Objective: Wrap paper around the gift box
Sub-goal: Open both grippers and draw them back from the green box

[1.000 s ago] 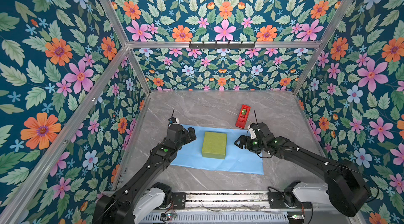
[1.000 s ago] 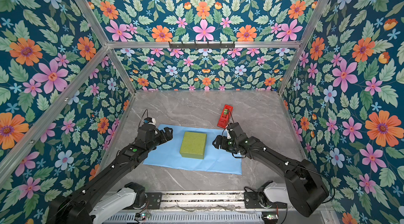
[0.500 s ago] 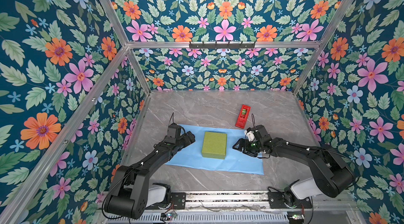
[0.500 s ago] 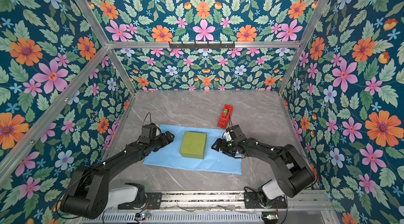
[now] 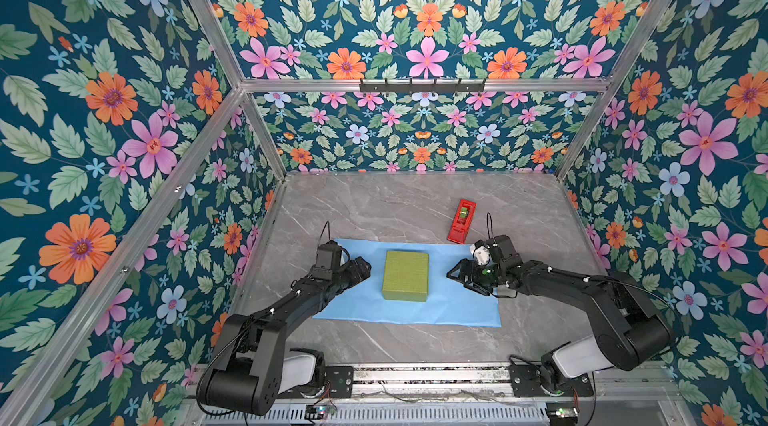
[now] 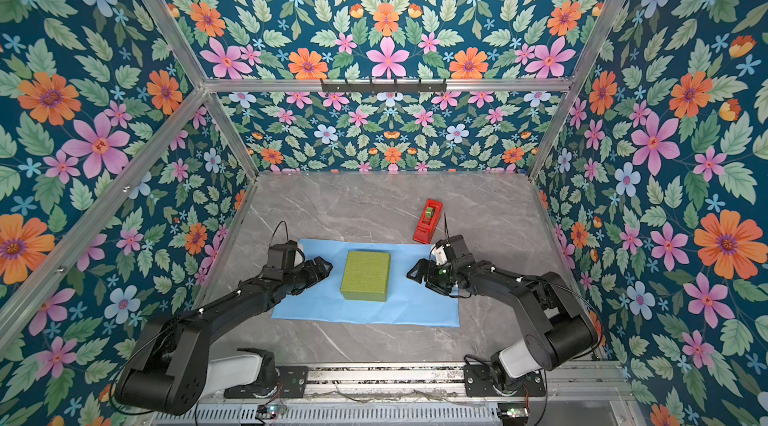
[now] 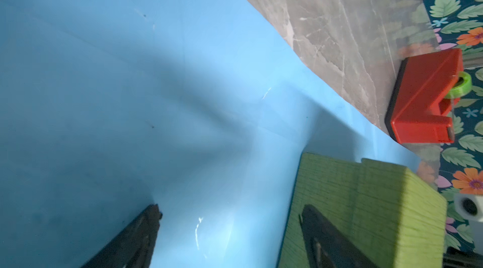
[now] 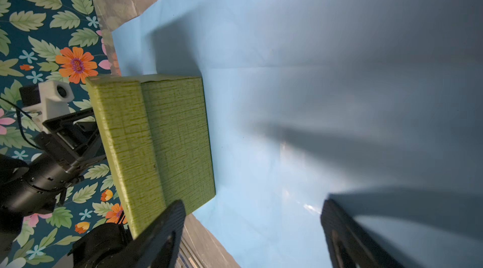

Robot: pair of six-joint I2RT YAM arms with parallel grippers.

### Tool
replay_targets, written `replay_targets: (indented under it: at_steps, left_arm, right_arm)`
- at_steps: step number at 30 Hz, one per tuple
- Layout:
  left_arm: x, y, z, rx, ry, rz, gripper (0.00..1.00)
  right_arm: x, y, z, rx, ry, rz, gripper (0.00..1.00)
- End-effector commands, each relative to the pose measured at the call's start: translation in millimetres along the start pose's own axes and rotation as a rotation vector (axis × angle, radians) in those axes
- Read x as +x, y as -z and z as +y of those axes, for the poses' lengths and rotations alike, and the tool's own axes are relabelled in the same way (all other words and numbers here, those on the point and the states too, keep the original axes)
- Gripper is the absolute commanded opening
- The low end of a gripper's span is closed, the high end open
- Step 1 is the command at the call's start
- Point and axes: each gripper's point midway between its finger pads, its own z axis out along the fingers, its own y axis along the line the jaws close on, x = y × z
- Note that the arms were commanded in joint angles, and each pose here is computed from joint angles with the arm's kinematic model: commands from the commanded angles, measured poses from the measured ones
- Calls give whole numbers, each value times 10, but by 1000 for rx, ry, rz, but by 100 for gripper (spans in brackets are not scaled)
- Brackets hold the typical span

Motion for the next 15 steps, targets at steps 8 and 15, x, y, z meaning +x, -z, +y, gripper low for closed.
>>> replay_targets:
  at_steps: [8,15]
  left_arm:
    - [418,102,-267,67,26,55,86]
    - [204,261,-573,93,-22,-13,87]
  right_arm:
    - [-37,390,-636,240,-60,-13,84]
    - [-135,634,-422,203,-15,-92,84]
